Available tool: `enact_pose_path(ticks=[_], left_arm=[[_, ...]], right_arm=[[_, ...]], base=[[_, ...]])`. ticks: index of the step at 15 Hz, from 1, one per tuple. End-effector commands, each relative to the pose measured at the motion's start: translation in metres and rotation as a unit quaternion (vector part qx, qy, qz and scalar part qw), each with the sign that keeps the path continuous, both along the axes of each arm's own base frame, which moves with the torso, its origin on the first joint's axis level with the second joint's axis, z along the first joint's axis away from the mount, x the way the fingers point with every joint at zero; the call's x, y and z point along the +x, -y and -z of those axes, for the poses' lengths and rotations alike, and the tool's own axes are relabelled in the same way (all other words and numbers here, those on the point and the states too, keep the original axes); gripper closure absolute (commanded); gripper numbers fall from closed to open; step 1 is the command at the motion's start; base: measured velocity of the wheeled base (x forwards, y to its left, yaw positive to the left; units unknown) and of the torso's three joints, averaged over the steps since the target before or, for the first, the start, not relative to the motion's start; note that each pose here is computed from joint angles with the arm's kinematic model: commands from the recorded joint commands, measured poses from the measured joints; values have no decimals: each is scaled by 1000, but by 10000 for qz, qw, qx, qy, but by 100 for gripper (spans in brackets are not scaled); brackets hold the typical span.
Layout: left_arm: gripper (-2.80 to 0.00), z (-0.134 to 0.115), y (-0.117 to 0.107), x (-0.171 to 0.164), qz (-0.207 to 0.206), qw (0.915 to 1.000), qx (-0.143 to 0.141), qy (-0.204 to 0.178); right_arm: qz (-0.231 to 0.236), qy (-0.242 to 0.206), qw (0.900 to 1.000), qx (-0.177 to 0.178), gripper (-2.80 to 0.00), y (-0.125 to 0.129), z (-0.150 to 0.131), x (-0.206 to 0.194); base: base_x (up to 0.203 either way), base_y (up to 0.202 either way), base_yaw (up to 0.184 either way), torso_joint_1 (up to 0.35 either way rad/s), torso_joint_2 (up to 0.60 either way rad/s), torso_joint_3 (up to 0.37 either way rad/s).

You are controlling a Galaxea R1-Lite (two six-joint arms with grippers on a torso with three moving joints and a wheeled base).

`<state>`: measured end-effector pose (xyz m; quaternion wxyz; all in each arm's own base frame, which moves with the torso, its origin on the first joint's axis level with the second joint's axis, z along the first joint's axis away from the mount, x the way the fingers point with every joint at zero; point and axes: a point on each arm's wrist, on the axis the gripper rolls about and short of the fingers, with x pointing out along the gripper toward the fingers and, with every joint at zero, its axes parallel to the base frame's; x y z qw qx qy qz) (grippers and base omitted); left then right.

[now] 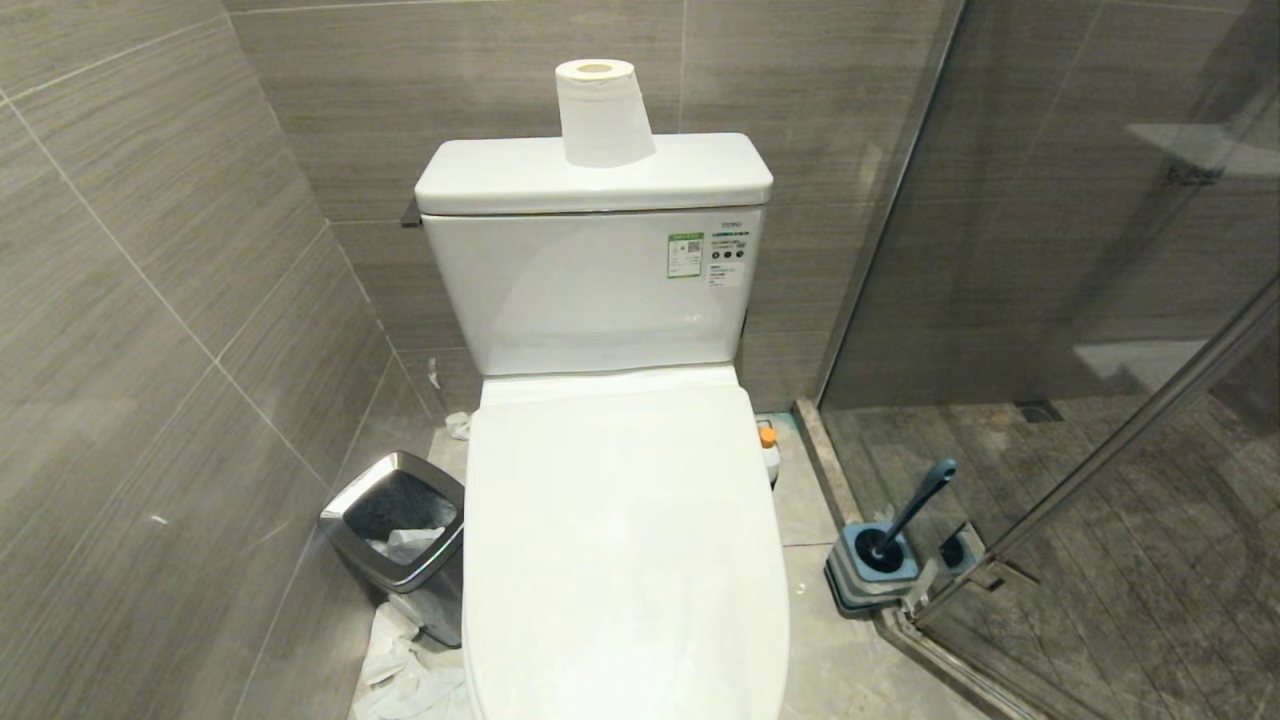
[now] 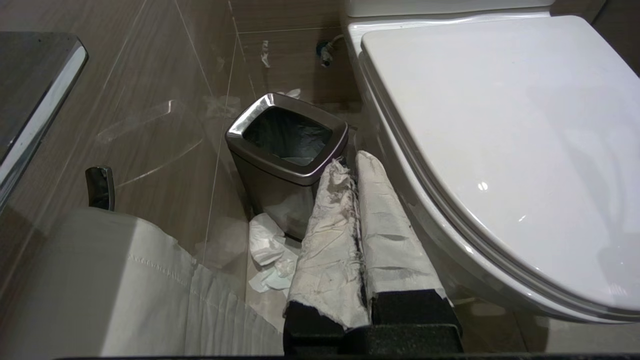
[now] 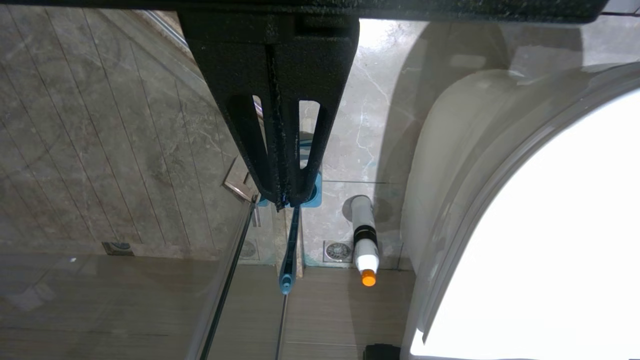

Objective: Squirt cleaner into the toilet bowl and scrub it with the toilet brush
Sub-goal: Use the left hand to lift the toilet lid slightly

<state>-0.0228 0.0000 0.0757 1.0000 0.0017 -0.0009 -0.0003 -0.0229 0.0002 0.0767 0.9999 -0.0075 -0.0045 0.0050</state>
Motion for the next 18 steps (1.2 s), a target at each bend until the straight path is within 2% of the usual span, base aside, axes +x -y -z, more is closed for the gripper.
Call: enact_pose_path(ticks=[1, 18], left_arm=[[0, 0, 0, 0, 3, 10000, 30, 4], [0, 0, 0, 0, -1, 10000, 37, -9]], right_arm=[[-4, -6, 10000, -2, 0, 0, 0, 0], [-4, -6, 10000, -2, 0, 0, 0, 0]], base=[[0, 0, 0, 0, 0, 0], [0, 0, 0, 0, 0, 0]])
